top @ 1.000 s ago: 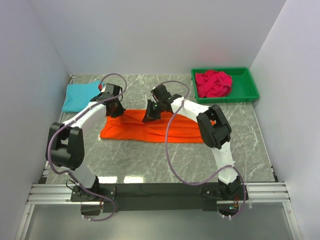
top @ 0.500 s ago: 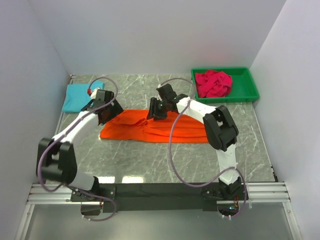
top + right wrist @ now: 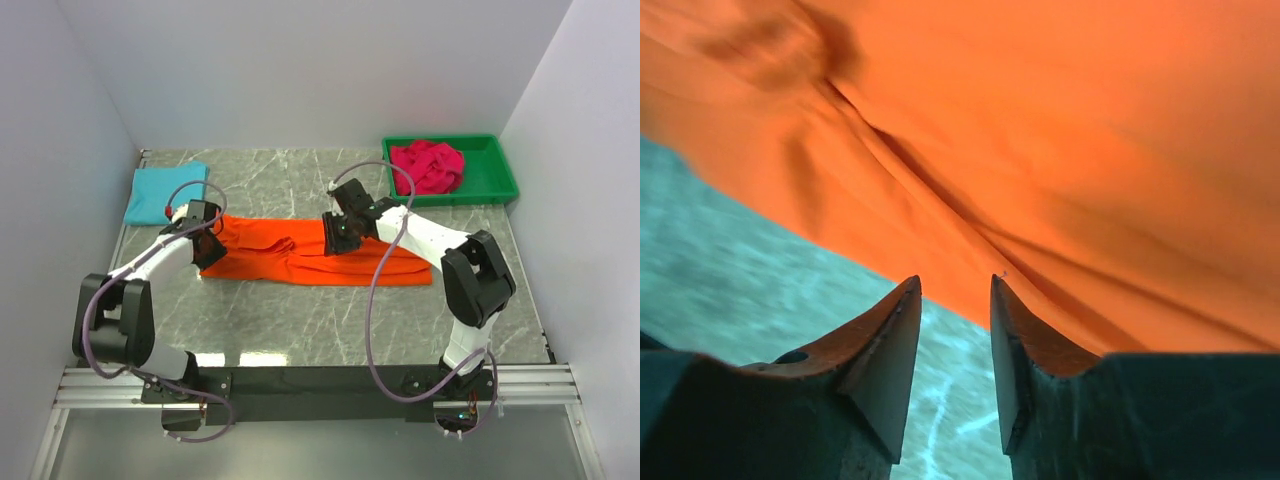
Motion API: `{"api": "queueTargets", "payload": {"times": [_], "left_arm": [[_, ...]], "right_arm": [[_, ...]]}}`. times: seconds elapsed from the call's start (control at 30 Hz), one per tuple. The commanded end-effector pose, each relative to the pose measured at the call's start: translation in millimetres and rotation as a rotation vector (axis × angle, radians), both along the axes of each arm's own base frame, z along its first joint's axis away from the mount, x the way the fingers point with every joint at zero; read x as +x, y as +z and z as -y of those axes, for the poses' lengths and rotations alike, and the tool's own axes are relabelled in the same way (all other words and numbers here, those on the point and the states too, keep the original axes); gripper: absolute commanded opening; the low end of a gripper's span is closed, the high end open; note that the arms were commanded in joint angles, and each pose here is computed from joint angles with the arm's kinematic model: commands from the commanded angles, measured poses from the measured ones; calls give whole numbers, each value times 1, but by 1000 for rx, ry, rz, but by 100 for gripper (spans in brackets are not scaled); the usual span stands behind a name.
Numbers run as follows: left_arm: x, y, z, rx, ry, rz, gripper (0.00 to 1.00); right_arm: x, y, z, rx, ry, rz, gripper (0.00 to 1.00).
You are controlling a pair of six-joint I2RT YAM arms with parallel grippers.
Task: Fold and stack the t-shirts
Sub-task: Fold the tshirt
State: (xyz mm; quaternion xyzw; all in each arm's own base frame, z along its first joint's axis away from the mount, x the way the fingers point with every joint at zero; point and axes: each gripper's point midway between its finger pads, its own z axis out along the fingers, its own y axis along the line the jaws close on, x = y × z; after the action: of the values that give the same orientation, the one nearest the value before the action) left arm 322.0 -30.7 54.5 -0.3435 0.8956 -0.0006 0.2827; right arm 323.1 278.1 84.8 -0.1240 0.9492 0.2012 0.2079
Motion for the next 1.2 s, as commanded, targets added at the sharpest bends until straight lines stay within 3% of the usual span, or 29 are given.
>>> {"api": "queueTargets", "payload": {"times": [0.0,0.23,0.73,0.9,1.17], "left_arm": [[-7,-10,-20,27,84,-44,36],[-39,-42,-35,13,177,-158,32],[-39,-45,-38,-6,191,-162,32],[-40,-45,-38,-6,193,-159,32],[-41,-42,-40,4,199,-155,33]], "right_arm": [[-17,-3,9,-64,20,-9,40],[-34,-34,9,-92,-4,-120,37],[-30,-67,27,-234,-70,-171,36],[0,-65,48,-337,-184,-80,35],[62,-38,93,-338,-401,24,35]]}}
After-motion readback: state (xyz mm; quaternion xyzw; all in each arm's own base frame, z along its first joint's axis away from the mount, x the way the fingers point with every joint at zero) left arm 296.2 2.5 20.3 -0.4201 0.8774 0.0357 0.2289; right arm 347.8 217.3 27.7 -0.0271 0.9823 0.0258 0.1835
